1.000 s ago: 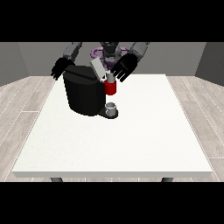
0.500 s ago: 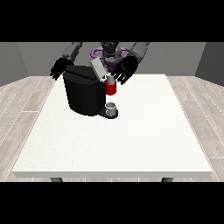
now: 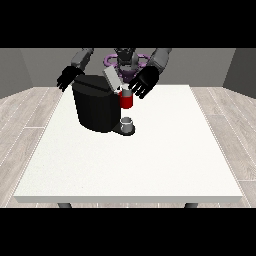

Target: Insert the coffee pod into the coffee machine and close the lid

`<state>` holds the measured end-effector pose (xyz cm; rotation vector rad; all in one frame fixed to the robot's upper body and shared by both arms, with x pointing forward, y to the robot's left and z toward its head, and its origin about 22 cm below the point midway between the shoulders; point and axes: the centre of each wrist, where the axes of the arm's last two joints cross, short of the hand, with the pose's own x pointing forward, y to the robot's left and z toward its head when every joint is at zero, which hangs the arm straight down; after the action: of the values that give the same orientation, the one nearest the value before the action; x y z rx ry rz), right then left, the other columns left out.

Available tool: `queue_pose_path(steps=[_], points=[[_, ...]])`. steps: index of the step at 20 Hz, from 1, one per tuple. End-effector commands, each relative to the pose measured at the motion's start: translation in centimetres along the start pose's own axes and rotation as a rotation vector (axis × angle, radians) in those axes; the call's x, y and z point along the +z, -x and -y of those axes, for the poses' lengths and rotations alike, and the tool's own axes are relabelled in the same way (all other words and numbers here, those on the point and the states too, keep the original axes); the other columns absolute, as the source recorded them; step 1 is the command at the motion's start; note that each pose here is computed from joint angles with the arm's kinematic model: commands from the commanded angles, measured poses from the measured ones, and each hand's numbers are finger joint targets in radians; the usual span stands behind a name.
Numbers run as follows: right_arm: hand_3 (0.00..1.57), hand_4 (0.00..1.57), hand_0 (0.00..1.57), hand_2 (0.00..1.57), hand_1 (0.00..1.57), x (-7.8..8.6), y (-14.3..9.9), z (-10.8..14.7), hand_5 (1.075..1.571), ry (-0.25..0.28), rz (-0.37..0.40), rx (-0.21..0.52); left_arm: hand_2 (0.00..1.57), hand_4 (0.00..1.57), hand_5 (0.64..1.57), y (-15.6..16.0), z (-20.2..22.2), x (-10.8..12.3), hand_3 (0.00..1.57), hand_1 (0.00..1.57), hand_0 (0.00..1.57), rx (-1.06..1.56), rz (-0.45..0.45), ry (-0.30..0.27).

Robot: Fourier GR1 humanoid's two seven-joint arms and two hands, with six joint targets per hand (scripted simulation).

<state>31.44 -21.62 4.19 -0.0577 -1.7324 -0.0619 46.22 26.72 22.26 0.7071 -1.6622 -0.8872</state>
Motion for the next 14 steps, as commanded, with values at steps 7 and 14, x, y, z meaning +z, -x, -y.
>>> queue_pose_path(steps=[7, 14], points=[[0.0, 0.4, 0.0, 0.0, 0.0, -0.4, -0.7, -1.8, 1.571, 0.017, -0.016, 0.012, 1.11, 0.39, 1.571, -1.3, 0.3, -0.6, 0.94, 1.06, 1.06, -0.057, 0.013, 0.006], [0.0, 0.43, 0.0, 0.0, 0.0, -0.6, -0.5, -0.4, 1.571, 0.043, -0.01, -0.014, 1.12, 0.37, 1.571, -1.0, 2.4, -0.4, 0.93, 1.07, 1.07, -0.056, 0.024, 0.014]])
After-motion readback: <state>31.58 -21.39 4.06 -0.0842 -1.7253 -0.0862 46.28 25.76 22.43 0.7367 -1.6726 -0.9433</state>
